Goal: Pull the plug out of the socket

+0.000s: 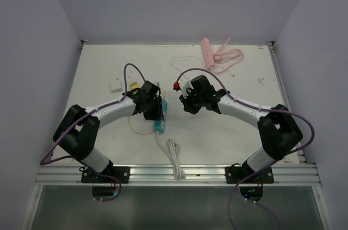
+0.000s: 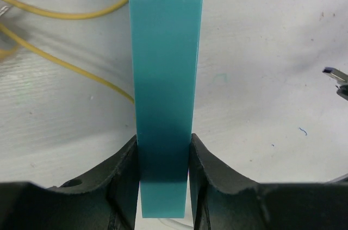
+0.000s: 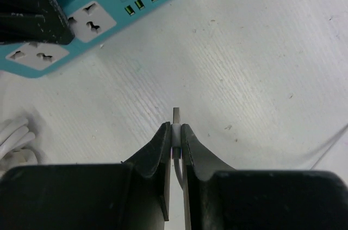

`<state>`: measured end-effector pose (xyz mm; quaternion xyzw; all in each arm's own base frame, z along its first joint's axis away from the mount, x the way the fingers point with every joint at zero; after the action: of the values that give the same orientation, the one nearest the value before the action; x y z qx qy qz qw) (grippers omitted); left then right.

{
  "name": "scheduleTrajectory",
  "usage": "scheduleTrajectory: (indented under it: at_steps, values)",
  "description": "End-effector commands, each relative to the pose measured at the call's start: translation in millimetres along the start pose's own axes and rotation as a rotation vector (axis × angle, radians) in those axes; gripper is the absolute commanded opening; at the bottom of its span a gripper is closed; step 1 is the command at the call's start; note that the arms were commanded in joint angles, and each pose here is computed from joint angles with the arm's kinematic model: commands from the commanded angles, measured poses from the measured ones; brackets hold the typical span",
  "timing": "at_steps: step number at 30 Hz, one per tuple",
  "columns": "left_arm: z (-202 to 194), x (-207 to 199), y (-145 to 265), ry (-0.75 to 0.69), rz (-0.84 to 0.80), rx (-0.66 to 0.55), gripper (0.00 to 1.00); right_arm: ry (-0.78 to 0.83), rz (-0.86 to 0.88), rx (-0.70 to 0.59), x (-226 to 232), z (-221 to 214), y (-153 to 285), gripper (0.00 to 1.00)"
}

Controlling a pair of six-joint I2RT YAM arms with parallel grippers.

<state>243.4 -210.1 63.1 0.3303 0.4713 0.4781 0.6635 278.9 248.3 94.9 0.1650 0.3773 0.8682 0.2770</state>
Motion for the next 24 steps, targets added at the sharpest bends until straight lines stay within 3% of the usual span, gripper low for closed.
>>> scheduleTrajectory:
  at_steps: [1,7,17,24]
  values:
    - [-35,67,-5,0.016,0.336,0.118,0.0,-0.022,-0.01,0.008,2,-2,10,0.0]
    - [-25,55,0,0.023,0.274,0.077,0.0,-0.083,-0.083,-0.033,-12,-2,22,0.0]
    - [3,3,15,0.006,-0.026,-0.036,0.0,-0.598,-0.313,-0.177,-92,-23,65,0.0]
    - [20,-26,25,-0.03,-0.178,-0.079,0.0,-0.969,-0.474,-0.204,-135,-75,90,0.0]
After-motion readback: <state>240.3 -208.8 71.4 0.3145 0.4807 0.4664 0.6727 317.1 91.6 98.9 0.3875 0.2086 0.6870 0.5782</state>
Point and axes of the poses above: each gripper's point midway between its finger pads, its own y axis back along the fingers, its own x axis along the line the jaws close on, z = x × y, the point moved 3 cm from there along y, back along the fingers, and after that the axes turned 4 degrees about -y, right-handed, at the moved point
